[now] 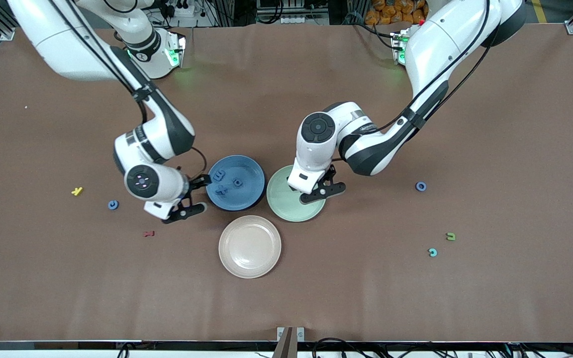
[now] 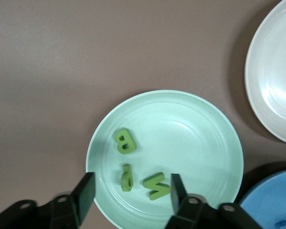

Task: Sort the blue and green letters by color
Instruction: 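Grasp the blue e with the right gripper while the left gripper reaches green u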

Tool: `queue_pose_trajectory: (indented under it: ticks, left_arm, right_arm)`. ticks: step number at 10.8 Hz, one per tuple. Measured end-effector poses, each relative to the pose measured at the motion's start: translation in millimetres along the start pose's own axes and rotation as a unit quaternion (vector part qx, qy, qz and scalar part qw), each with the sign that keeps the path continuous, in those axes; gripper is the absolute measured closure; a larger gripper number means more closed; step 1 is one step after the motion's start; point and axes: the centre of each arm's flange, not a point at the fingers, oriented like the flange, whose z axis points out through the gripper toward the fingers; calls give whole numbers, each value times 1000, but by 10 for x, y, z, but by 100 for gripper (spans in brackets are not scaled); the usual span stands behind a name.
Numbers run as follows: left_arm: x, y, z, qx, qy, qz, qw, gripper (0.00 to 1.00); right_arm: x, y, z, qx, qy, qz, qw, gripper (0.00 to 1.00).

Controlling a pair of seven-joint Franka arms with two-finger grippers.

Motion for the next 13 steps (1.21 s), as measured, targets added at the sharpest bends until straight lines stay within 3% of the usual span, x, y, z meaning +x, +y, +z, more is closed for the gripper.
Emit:
queue_pose_trajectory:
  ticks: [2, 3, 6, 9, 13]
  left_arm:
    - [84, 35, -128, -11, 8, -6, 1000, 3]
    - [143, 40, -208, -17, 13, -10, 1000, 0]
    - [302, 7, -525, -31, 36, 0, 999, 0]
    - [553, -159, -812, -36, 60, 27, 997, 0]
    - [717, -325, -921, -23, 69, 87, 994, 0]
  right_arm:
    - [-19, 479, -18, -21, 4, -26, 999, 0]
    - [-23, 674, -30, -22, 12, -40, 999, 0]
    - [-110, 1312, 63, -30, 42, -63, 997, 0]
    - [-342, 1827, 367, -25, 78, -37, 996, 0]
    - [-696, 2443, 464, -16, 86, 18, 996, 0]
